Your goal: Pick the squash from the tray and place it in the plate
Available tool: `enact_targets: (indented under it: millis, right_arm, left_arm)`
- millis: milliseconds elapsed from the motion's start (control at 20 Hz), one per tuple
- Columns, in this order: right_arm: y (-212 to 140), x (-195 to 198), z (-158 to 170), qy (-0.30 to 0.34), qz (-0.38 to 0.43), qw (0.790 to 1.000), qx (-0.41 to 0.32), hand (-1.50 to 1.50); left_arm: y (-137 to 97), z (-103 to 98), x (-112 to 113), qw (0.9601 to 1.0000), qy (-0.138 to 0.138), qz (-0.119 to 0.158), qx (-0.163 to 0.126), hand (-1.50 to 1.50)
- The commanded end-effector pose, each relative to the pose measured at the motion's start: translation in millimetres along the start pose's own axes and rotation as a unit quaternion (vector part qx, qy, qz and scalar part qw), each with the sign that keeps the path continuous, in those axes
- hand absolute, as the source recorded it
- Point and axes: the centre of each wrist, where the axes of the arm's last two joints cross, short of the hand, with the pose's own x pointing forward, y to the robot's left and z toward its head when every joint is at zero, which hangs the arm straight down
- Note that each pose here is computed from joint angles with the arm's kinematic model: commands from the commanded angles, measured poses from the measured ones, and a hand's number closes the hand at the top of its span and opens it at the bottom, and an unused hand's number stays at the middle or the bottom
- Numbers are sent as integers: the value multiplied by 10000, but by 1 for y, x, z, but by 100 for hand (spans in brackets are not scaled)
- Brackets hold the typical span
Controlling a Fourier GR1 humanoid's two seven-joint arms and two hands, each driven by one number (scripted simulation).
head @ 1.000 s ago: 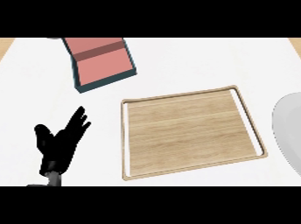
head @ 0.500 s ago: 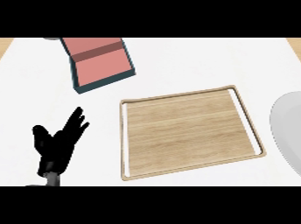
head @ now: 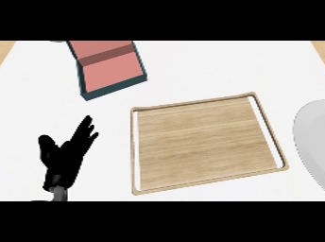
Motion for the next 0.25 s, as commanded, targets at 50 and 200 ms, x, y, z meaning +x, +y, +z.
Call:
enact_targets:
  millis: [50, 200]
  right_arm:
    - [-13, 3, 38, 163, 87, 9998, 79, -150]
    - [-8, 2, 48, 89, 181, 9997, 131, -150]
  left_arm:
    - [0, 2, 5, 9999, 144, -86, 26, 0]
    - [-3, 1, -5, 9999, 138, 94, -24, 0]
